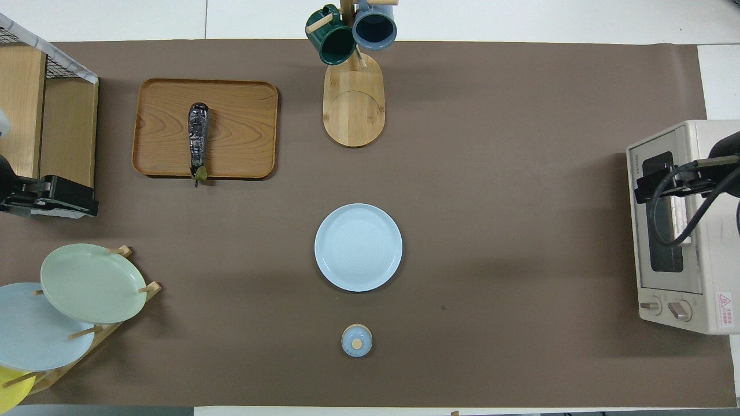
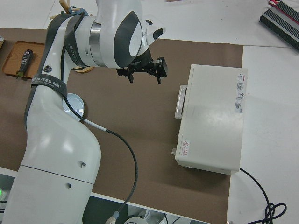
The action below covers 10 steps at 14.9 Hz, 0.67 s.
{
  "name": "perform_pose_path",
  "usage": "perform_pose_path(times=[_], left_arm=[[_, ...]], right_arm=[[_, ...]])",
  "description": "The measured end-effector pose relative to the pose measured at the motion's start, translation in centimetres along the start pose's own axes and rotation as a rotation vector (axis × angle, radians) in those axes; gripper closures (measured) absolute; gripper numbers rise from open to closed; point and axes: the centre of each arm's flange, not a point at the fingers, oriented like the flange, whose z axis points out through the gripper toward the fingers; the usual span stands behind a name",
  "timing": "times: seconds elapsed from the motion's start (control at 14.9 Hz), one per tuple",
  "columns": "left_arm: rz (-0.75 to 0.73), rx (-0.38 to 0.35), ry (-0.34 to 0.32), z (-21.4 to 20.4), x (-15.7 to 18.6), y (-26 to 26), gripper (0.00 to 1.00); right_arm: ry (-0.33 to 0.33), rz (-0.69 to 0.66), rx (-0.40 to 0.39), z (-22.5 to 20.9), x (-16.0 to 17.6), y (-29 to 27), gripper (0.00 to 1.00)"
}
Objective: Put eggplant into oven
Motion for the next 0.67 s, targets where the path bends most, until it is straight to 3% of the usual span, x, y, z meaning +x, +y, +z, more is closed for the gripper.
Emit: perform_pose_path(times=[0.47,0.67], left_arm=[[0.000,0.000,0.011,-0.04,0.13,-0.03,0.00],[0.000,0.000,0.014,-0.07,0.17,-0.02,0.00]], right_arm=[[-0.001,-0.005,0.000,0.04,0.00,-0.23,0.00],[-0.009,-0.028,0.001,0.66,-0.12,-0.11,0.30]])
